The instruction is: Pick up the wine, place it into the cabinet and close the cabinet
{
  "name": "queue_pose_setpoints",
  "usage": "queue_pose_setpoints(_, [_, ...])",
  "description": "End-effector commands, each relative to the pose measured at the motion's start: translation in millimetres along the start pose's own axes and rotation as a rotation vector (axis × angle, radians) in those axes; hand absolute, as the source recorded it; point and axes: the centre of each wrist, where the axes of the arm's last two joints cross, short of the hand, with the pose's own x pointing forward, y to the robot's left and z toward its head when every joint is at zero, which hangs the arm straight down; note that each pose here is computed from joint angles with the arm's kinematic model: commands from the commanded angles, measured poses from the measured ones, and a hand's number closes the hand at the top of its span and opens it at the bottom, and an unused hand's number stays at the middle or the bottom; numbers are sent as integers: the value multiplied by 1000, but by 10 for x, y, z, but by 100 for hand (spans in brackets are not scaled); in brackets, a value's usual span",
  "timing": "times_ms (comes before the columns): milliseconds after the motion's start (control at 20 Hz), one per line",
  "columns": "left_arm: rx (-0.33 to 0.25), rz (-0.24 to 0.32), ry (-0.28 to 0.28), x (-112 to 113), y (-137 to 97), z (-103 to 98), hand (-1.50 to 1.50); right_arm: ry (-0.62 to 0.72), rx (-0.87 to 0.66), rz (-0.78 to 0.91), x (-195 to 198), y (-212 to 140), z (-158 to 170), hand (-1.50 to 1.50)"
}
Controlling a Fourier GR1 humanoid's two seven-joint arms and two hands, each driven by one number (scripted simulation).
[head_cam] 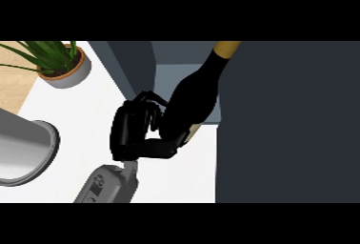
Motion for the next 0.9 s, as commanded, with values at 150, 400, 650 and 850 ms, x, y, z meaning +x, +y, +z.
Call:
queue_pose_setpoints(150, [-4,-92,40,-189,-223,-154,150,-18,0,-4,-25,105,-16,-150])
queue_pose_setpoints(400, [48,-69,71,-388,-240,-230,150,-1,9,5,-13,65,73,-150])
queue_pose_setpoints(650, [54,-86,86,-574,-239,20,150,-12,7,-4,22,-77,-118,-150])
queue_pose_setpoints(850, [65,-84,117,-692,-131,-125,150,-25,-5,-9,-121,-14,-174,-150])
